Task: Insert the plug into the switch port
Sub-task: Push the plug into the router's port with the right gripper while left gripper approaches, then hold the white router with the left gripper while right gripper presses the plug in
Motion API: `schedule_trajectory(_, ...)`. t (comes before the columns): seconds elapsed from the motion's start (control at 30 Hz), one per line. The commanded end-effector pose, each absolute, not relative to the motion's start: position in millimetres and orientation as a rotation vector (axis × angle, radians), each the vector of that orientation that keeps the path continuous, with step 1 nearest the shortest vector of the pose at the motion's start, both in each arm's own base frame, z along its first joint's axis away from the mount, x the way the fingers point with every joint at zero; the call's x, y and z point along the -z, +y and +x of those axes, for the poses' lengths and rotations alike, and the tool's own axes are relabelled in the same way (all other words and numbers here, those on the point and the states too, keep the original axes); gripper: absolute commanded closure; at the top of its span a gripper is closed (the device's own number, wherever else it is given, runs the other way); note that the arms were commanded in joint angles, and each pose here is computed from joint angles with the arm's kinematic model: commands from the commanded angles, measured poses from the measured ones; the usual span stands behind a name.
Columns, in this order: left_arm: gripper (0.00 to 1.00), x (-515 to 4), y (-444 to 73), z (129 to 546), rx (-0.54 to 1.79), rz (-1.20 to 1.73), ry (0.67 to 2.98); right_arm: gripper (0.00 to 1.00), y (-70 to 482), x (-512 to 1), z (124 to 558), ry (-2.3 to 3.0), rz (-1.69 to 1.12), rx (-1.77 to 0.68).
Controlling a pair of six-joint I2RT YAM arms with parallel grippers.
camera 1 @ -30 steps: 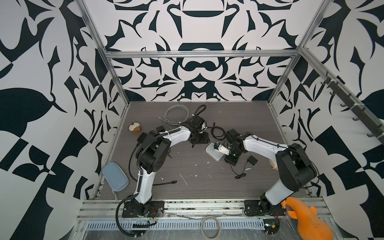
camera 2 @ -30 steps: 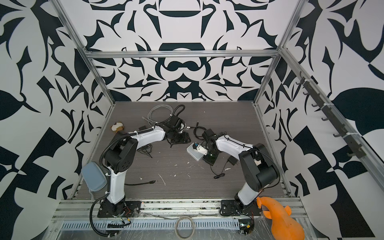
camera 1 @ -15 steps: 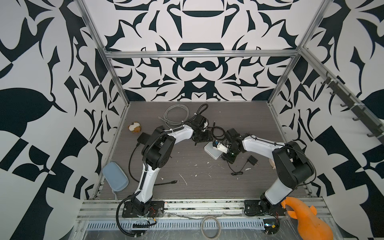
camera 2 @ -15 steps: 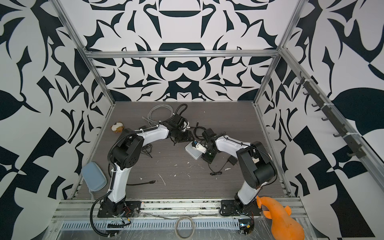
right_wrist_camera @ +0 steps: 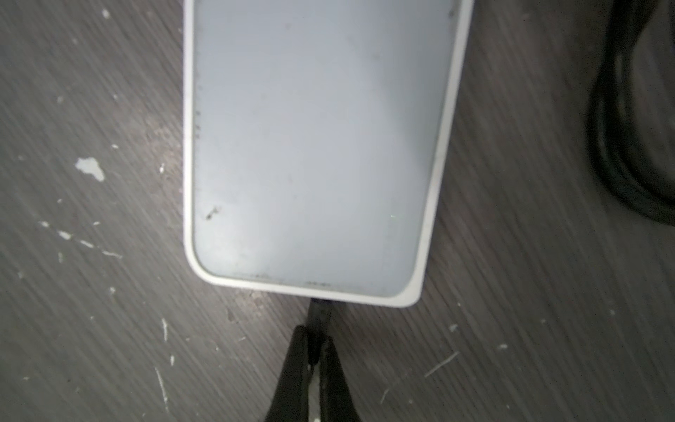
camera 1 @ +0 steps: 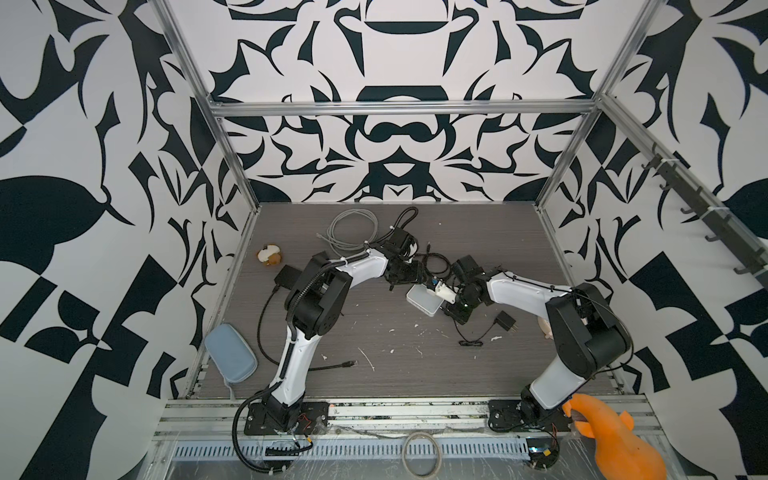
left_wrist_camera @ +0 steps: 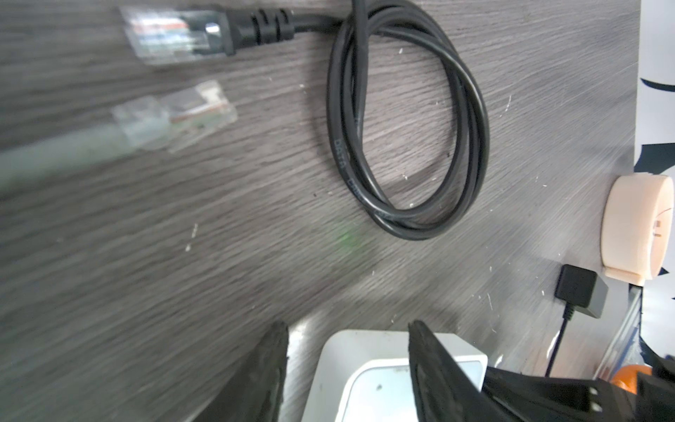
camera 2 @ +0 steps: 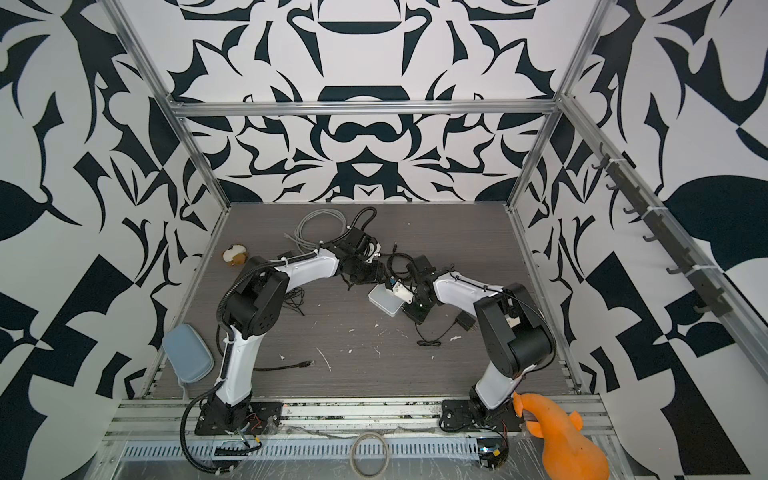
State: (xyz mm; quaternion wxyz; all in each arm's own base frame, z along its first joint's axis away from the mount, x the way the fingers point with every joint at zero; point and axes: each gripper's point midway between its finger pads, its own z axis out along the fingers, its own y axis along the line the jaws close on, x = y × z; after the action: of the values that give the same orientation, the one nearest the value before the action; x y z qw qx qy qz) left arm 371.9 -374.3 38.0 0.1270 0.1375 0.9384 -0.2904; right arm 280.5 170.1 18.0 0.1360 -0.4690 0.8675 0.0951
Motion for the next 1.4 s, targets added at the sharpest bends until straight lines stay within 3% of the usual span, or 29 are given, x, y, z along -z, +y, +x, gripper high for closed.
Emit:
schedule_trajectory(0.0,0.44,-14,-354,347,0.732,0.401,2.867,1.0,173,-21,279,2.495,-1.327,-0.314)
schedule_trajectory(0.33,0.44,-17,-344,346,0.663,0.418,2.877,1.0,183,-33,279,2.429,-1.312,-0.379)
schedule_trajectory(0.63,0.46,-44,-319,357,0.647,0.417,2.844,1.0,177,-30,291,2.435,-1.3,-0.293)
schedule_trajectory(1.37,0.53,-23,-355,328,0.902,0.974,2.769,1.0,210,-43,304,2.266,-1.389,-0.396)
